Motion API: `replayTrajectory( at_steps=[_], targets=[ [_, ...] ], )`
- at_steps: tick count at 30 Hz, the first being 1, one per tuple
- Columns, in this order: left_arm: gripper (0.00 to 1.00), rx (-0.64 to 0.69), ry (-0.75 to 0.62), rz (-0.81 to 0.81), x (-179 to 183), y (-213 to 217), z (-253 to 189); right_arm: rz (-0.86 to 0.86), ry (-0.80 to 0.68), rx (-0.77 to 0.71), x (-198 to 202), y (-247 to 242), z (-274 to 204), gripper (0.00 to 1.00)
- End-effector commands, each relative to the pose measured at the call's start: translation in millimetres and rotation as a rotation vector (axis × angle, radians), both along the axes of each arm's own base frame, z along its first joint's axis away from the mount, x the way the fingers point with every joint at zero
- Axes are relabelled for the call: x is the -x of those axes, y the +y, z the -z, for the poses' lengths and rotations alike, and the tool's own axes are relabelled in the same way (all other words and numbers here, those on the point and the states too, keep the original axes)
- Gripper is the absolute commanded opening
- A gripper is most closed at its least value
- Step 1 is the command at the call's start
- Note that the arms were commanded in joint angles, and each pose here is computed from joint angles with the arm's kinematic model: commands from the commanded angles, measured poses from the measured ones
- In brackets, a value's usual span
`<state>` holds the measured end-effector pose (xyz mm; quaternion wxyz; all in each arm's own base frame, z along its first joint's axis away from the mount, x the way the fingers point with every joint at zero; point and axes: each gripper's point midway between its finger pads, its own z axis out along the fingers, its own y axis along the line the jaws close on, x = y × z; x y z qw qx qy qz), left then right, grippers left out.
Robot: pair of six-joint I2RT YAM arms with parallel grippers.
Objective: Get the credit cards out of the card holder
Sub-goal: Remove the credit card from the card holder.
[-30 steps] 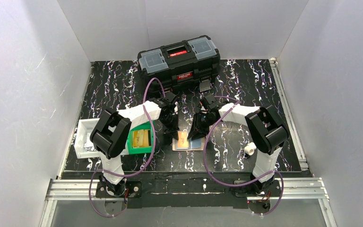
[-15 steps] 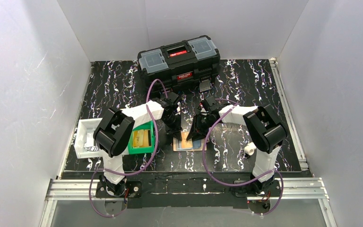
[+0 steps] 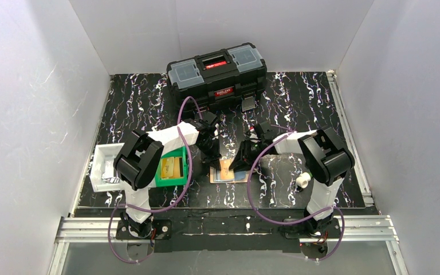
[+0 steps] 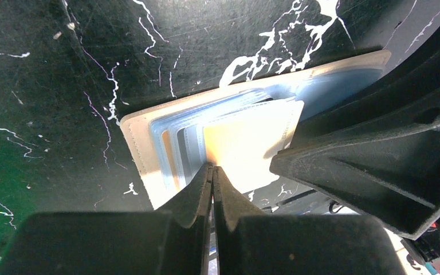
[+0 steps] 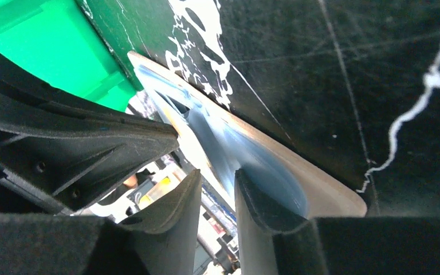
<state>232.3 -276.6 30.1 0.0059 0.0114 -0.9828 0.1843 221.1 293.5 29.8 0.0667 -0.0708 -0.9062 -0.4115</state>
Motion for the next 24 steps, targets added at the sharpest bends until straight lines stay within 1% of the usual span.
replayTrajectory(
  at_steps=[1,6,12,17,24],
  targets=[
    [0.0,-0.143,0.056,0.008,17.7,23.6,33.5,0.007,-0.029,-0.152,-3.1,9.9,-16.5,0.36],
    [0.0,-0.149,0.064,0.008,19.8,25.0,36.5,0.043,-0.022,-0.252,-4.7,14.2,-20.7,0.36],
    [0.0,-0.151,0.069,0.007,21.7,26.0,37.9,0.09,-0.008,-0.34,-6.2,15.3,-22.1,0.31],
    [0.0,-0.157,0.075,0.006,23.5,27.8,39.4,0.118,0.006,-0.342,-6.6,10.8,-16.2,0.26],
    [0.0,-0.162,0.08,0.005,24.5,28.9,41.2,0.145,0.003,-0.31,-8.1,4.4,-10.8,0.15]
  ],
)
